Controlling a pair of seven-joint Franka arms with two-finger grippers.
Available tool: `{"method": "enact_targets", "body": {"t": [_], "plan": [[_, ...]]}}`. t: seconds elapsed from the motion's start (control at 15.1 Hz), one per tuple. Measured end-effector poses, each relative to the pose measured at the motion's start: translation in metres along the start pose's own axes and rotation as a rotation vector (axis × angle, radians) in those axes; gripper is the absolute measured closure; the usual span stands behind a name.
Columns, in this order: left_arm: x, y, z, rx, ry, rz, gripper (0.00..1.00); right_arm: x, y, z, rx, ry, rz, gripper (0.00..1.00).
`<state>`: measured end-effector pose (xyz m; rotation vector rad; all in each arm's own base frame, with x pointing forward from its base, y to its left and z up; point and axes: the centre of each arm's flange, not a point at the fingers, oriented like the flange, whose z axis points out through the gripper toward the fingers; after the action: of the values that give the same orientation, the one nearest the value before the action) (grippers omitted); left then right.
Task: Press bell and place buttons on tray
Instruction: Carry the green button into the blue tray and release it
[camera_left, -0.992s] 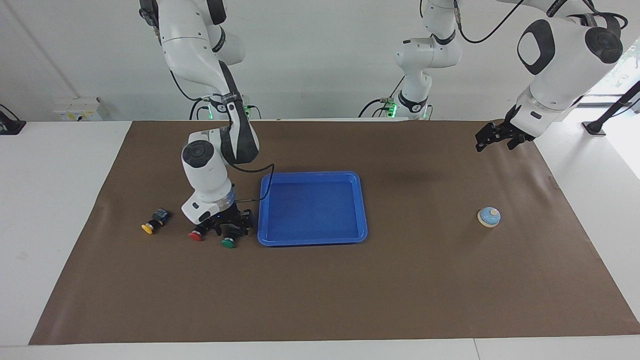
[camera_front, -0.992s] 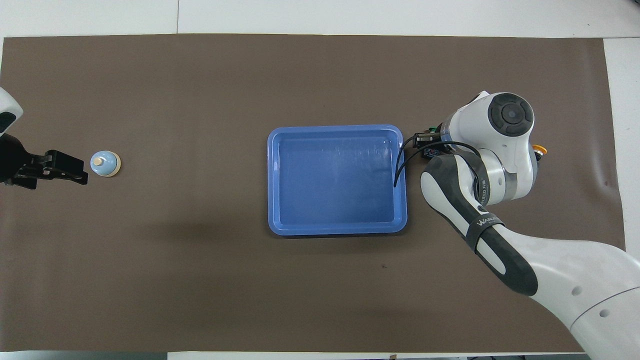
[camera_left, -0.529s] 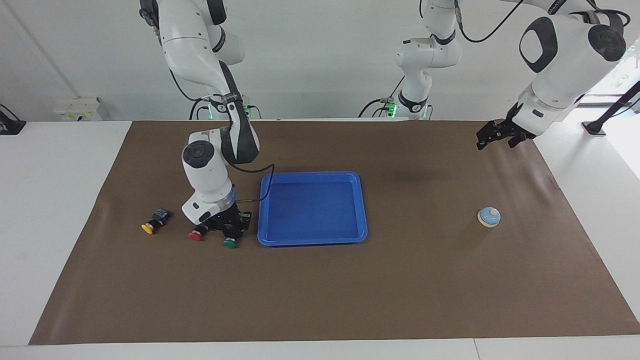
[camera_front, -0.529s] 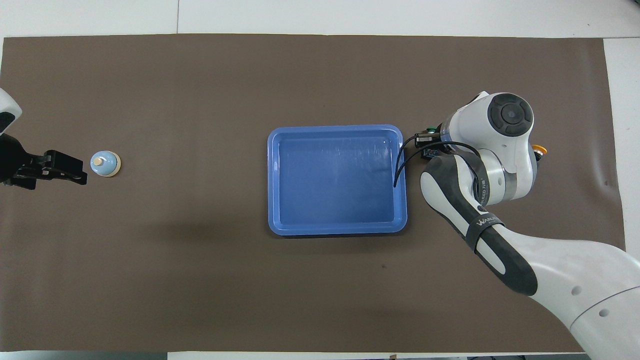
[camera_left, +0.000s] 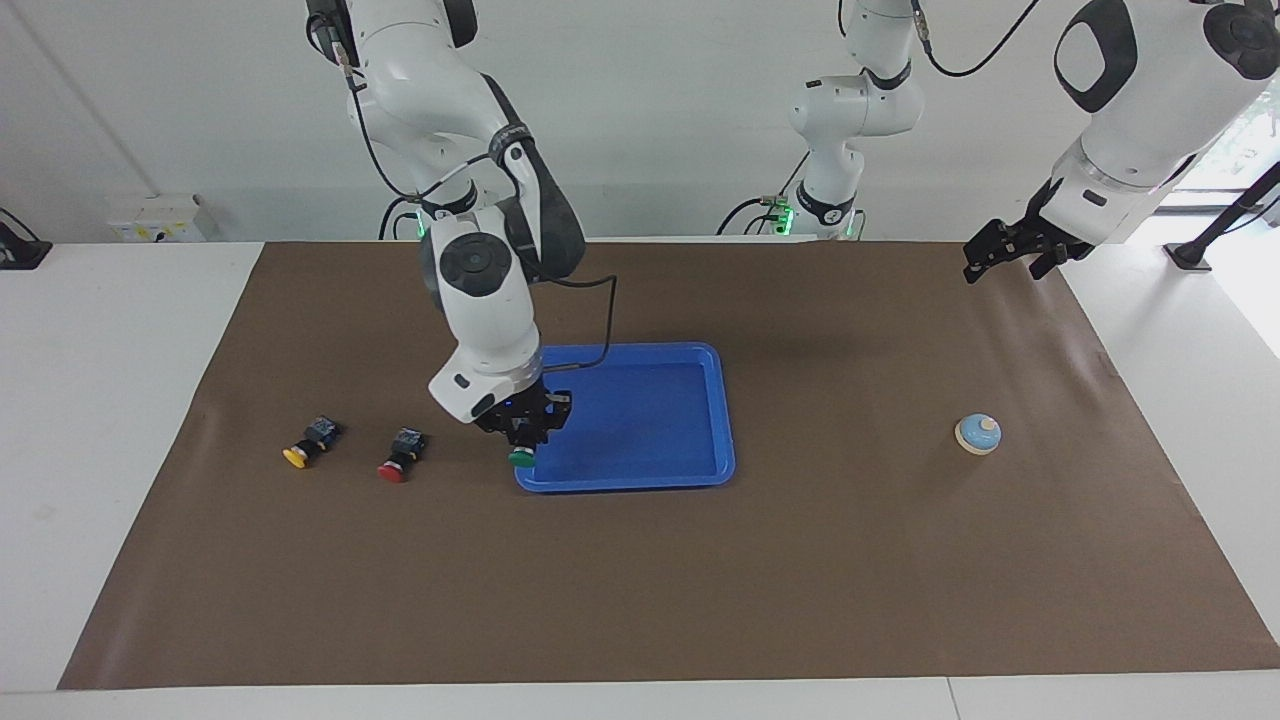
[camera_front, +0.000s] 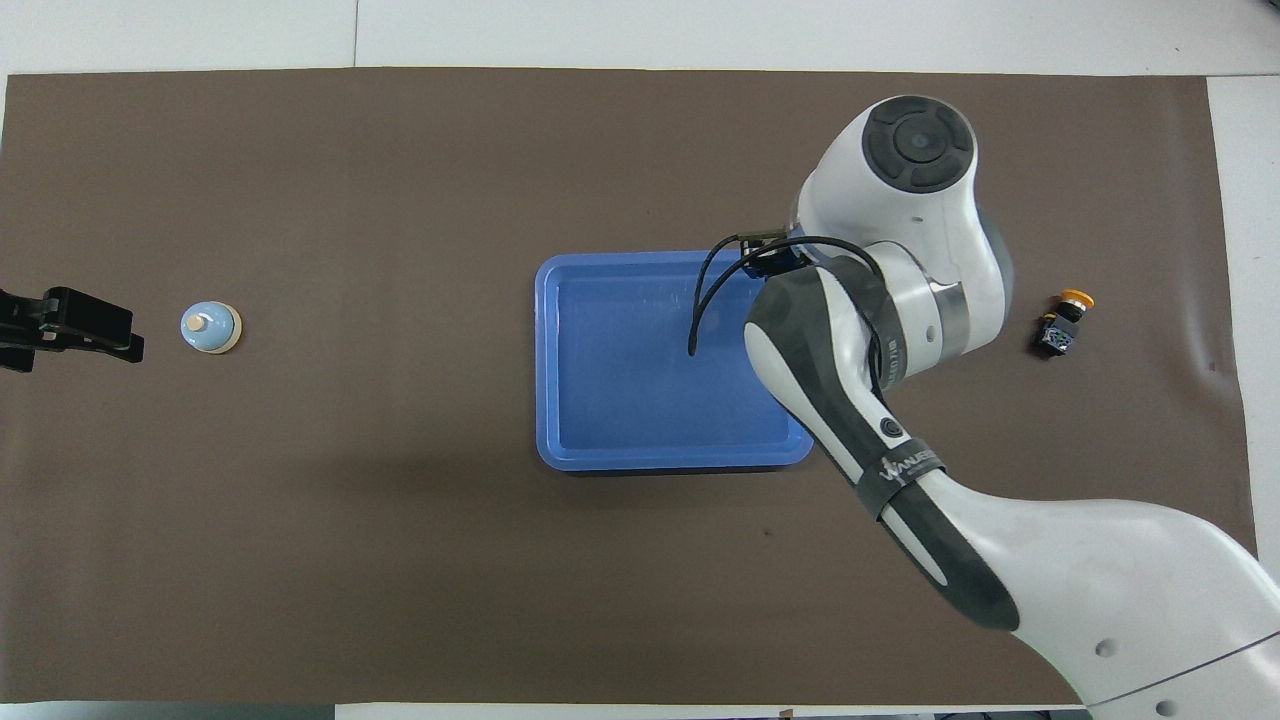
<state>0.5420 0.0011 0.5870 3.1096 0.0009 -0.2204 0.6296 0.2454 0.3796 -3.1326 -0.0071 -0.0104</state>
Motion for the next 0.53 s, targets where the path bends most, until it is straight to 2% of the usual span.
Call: {"method": "enact_targets", "body": {"t": [0.53], "plan": [[0.001, -0.002, 0.001, 0.0, -0.003, -0.003, 0.0, -0.032, -0.024, 0.063, 0.01, 0.022, -0.014, 0.56]]}}
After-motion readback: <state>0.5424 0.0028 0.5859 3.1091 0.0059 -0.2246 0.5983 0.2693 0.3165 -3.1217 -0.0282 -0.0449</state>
